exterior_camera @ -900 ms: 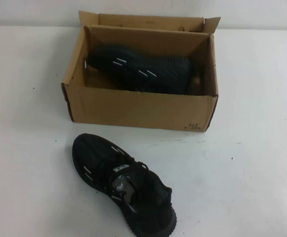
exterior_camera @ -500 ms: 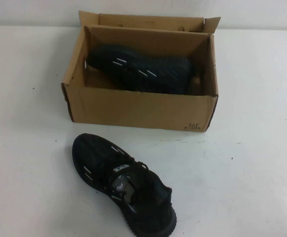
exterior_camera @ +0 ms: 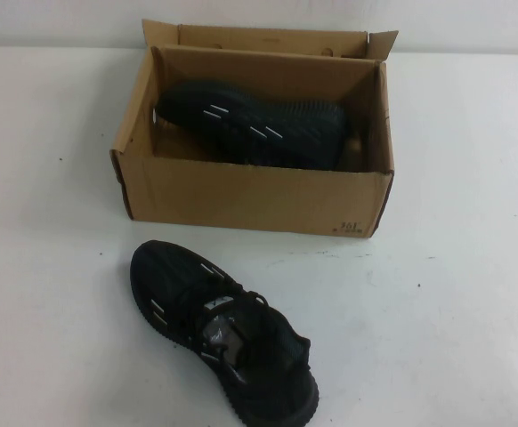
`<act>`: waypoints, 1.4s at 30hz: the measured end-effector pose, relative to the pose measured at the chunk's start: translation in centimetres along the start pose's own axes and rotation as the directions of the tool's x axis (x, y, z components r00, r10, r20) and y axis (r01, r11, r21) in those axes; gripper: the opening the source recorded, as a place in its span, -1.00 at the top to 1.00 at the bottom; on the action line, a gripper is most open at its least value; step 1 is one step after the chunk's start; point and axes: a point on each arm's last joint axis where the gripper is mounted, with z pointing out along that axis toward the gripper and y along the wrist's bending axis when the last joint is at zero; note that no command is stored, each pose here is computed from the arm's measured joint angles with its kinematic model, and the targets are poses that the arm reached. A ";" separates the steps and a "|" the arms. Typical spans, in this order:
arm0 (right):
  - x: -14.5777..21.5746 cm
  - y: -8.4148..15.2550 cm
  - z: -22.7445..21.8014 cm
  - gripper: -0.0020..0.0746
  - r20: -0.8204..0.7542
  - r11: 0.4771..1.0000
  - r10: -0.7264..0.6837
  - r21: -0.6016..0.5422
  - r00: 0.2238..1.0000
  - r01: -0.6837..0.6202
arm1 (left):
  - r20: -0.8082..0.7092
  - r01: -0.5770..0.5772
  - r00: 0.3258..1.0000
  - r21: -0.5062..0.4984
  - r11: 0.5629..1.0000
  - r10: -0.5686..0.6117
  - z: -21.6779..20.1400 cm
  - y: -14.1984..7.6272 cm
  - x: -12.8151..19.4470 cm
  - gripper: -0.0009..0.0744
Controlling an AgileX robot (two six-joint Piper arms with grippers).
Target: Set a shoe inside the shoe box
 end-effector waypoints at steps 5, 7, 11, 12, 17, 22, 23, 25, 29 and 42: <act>0.0 0.0 0.0 0.99 0.002 1.000 0.000 0.000 1.000 0.000 | 0.000 0.000 1.000 0.000 1.000 0.000 0.0 0.0 0.0 0.99; 0.0 0.0 0.0 0.99 0.004 1.000 0.000 0.000 1.000 0.000 | 0.000 0.000 1.000 0.000 1.000 0.000 0.0 0.0 0.0 0.99; -0.4 0.0 0.0 0.99 0.041 1.000 0.000 -0.004 0.999 0.000 | 0.002 0.000 1.000 0.000 1.000 0.000 0.0 0.0 0.0 0.99; -0.6 0.1 0.0 0.99 0.064 1.000 0.000 -0.006 0.998 0.000 | 0.006 0.000 1.000 0.000 1.000 0.000 0.0 0.0 -0.1 0.99; -3.0 0.3 -0.5 0.99 0.325 0.999 0.005 -0.032 0.946 0.005 | 0.134 0.004 0.991 0.007 1.000 -0.005 -0.1 -0.1 -1.2 0.99; -5.6 0.6 -1.9 0.99 0.612 0.998 0.019 -0.060 0.790 0.022 | 0.394 0.011 0.919 0.025 1.000 -0.020 -0.7 -0.2 -3.6 0.99; -5.9 0.6 -2.2 0.99 0.651 0.998 0.023 -0.064 0.759 0.026 | 0.426 0.010 0.905 0.027 1.000 -0.021 -0.9 -0.2 -3.9 0.99; -6.5 0.7 -2.7 0.99 0.709 0.997 0.026 -0.069 0.705 0.033 | 0.478 0.008 0.878 0.031 0.999 -0.022 -1.1 -0.2 -4.4 0.99; -7.2 0.7 -3.6 0.99 0.793 0.996 0.036 -0.078 0.608 0.043 | 0.500 0.007 0.866 0.032 0.999 -0.023 -1.2 -0.2 -4.6 0.99; -14.5 0.7 -10.3 0.99 0.929 0.958 0.282 -0.287 0.241 -0.012 | 0.907 0.044 0.337 0.253 0.967 -0.253 -6.1 -0.4 -8.5 0.99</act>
